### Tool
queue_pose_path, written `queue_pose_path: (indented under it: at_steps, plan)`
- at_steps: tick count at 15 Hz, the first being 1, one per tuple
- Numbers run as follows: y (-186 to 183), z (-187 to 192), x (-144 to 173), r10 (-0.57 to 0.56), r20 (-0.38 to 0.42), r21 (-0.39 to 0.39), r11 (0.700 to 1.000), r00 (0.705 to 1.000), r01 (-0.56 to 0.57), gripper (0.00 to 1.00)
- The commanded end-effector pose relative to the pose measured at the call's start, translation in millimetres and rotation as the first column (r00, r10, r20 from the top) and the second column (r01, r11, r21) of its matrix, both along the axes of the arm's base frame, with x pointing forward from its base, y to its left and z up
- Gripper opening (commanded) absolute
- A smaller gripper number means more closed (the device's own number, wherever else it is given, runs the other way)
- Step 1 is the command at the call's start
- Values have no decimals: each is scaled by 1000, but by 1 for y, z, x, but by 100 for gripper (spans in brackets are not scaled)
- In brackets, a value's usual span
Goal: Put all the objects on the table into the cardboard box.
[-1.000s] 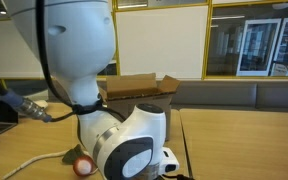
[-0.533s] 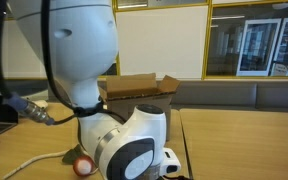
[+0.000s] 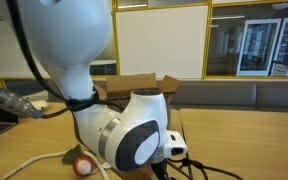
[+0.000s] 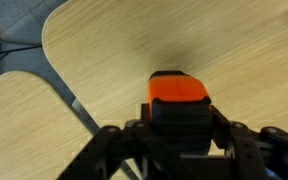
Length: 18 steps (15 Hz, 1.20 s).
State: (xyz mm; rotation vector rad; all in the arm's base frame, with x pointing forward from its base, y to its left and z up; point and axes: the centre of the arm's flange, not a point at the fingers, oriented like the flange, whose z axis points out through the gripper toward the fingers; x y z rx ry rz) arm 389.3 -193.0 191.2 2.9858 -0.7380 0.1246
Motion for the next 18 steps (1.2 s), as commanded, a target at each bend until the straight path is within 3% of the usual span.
queue_pose_path:
  at_steps: [1, 9, 14, 18]
  plan:
    - [25, 82, 4, -30, 128, -79, 996, 991, 40, 32]
    - [85, 209, 49, 10, 398, -235, 968, 917, 92, 32]
    - [154, 276, 74, 74, 500, -288, 954, 863, 85, 32]
    - [206, 300, 93, 155, 548, -338, 940, 822, 48, 32]
